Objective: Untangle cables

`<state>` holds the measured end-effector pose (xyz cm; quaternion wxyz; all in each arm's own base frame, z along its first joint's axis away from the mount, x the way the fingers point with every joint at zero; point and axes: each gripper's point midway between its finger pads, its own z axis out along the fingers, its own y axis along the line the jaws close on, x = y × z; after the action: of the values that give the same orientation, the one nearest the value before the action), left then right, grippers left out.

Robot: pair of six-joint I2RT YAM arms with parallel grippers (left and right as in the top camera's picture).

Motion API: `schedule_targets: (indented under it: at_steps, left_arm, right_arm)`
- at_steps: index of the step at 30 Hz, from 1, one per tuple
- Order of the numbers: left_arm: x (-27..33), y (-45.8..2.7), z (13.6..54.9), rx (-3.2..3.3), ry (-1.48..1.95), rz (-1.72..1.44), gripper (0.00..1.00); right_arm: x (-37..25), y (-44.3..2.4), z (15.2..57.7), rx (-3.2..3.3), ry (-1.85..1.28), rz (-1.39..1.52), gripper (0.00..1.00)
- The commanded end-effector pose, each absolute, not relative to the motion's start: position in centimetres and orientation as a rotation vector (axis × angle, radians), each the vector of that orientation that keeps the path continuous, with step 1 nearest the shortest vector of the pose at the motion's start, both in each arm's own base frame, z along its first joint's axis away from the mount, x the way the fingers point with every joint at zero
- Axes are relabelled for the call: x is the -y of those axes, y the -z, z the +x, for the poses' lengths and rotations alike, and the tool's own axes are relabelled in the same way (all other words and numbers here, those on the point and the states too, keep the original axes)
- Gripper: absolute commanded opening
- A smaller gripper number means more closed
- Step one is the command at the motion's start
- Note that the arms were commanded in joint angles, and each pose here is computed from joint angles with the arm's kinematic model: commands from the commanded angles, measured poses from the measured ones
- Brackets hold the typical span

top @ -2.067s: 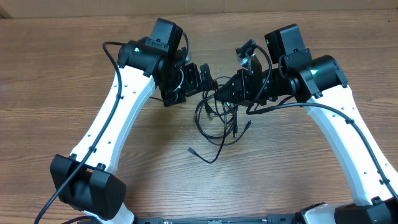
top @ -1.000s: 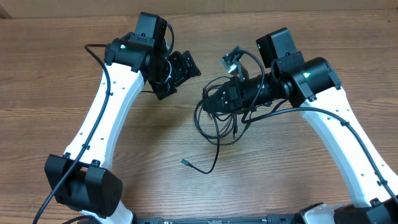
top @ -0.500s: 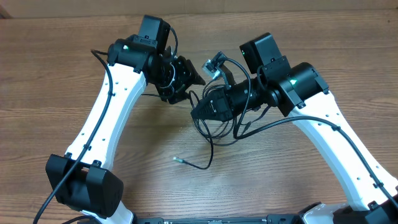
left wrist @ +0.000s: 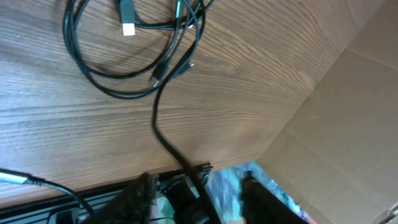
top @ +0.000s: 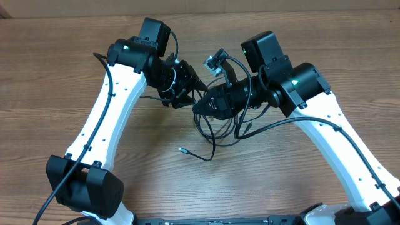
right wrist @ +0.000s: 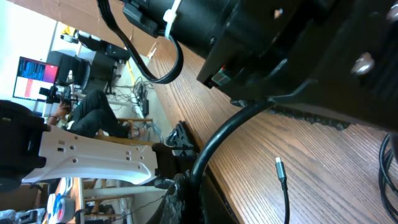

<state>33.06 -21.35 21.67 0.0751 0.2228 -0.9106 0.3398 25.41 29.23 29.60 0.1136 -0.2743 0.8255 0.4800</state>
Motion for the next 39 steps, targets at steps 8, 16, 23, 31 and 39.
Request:
schedule_targets:
  at_steps: [8, 16, 23, 31, 39]
  left_arm:
    - [22.1, -21.7, 33.2, 2.707, -1.067, 0.638, 0.20]
    - [20.5, -20.4, 34.0, 2.809, -0.945, 0.693, 0.04]
    - [18.5, -19.1, 33.9, 2.887, -0.768, 0.748, 0.04]
    - [18.5, -19.1, 33.3, 2.961, -0.779, 0.486, 0.04]
    - [24.1, -25.5, 33.4, 2.767, -1.450, 0.025, 0.04]
  right_arm:
    - [-29.6, -30.7, 25.1, -2.383, -1.395, -0.842, 0.12]
    - [-29.0, -29.6, 25.5, -2.454, -1.319, -0.791, 0.49]
    - [-27.2, -28.1, 27.5, -2.593, -1.174, -0.548, 0.87]
    - [-20.7, -25.1, 32.1, -2.752, -0.803, 0.161, 1.00]
    - [-18.3, -21.2, 32.0, -2.813, -0.584, 0.310, 1.00]
